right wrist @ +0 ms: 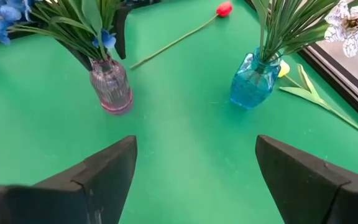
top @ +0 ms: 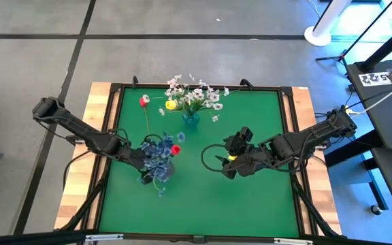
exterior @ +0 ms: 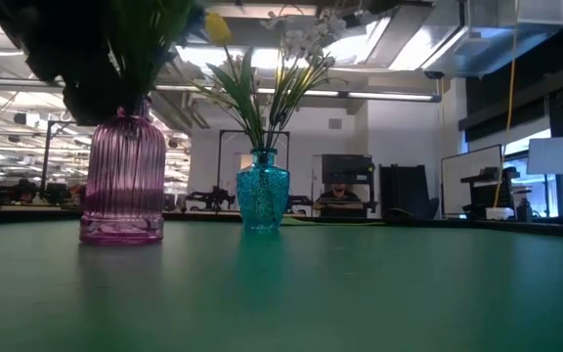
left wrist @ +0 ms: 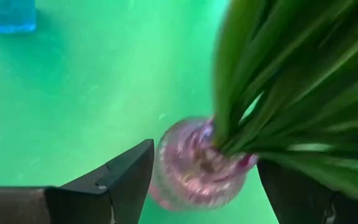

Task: Sort flowers into vase by color
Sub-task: Put the red flowers into the violet vase

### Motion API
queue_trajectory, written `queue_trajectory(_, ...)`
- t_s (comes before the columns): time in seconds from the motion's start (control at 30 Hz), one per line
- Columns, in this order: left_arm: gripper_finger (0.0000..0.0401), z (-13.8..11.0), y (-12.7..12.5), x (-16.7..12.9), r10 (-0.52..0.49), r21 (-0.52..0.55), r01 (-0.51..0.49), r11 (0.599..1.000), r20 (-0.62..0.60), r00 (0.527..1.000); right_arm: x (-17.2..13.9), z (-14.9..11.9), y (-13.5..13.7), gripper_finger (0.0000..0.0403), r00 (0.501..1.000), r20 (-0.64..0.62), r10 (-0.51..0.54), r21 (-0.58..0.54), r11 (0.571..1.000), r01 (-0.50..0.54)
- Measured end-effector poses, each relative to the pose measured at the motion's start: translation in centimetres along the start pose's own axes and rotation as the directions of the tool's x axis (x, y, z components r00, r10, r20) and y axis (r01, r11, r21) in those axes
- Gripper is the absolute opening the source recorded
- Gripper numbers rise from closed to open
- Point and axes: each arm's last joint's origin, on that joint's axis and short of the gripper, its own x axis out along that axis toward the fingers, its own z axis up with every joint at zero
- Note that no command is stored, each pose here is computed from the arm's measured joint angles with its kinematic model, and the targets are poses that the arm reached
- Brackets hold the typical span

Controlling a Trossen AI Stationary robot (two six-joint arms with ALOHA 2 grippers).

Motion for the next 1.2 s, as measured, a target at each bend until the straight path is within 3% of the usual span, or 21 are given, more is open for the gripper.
queue_trajectory(0.2, 0.0274, -0.4, 0.3, -0.3, 0.014, 0.023, -0.012, 1.0, -0.065, 0.998, 0.0, -0.1, -0.1, 0.0326, 1.0, -0.015, -0.006, -0.009, 1.0, 0.006)
queue_trajectory(0.53, 0.0274, -1.1, 0.8, -3.9, 0.033, 0.046, -0.022, 0.999, -0.254, 0.967, 0.0, -0.4, -0.3, 0.0326, 0.999, -0.044, -0.017, -0.005, 1.0, 0.017)
queue_trajectory(0.63, 0.0274, -2.2, 1.8, -4.9, 0.113, 0.033, -0.109, 0.994, -0.358, 0.927, 0.0, -0.4, -0.3, 0.0326, 0.999, -0.044, -0.017, 0.003, 1.0, 0.017)
queue_trajectory(0.73, 0.0271, -3.1, 3.3, -6.4, 0.246, 0.005, -0.268, 0.963, -0.414, 0.876, 0.0, -0.4, -0.3, 0.0326, 0.999, -0.045, -0.018, 0.028, 0.999, 0.02)
queue_trajectory(0.83, 0.0261, -3.4, 5.0, -7.7, 0.385, -0.118, -0.443, 0.889, -0.331, 0.861, 0.0, -0.5, -0.3, 0.0326, 0.999, -0.047, -0.021, 0.042, 0.999, 0.023)
queue_trajectory(0.93, 0.0252, -3.2, 6.6, -7.7, 0.474, -0.4, -0.511, 0.76, -0.196, 0.858, 0.0, -0.4, -0.4, 0.0326, 0.999, -0.035, -0.029, 0.046, 0.998, 0.031)
queue_trajectory(1.03, 0.0249, -2.6, 8.1, -6.5, 0.58, -0.553, -0.55, 0.626, -0.141, 0.802, 0.1, 0.5, -1.0, 0.0326, 0.999, -0.02, -0.046, 0.077, 0.996, 0.047)
queue_trajectory(1.13, 0.0248, -1.7, 10.0, -5.0, 0.671, -0.646, -0.602, 0.469, -0.183, 0.719, 0.0, 2.3, -2.1, 0.0326, 0.999, 0.001, -0.049, 0.135, 0.99, 0.048)
queue_trajectory(1.2, 0.0248, -0.9, 11.4, -3.9, 0.706, -0.677, -0.621, 0.395, -0.21, 0.677, -0.2, 3.6, -2.8, 0.0326, 0.999, 0.006, -0.036, 0.157, 0.987, 0.034)
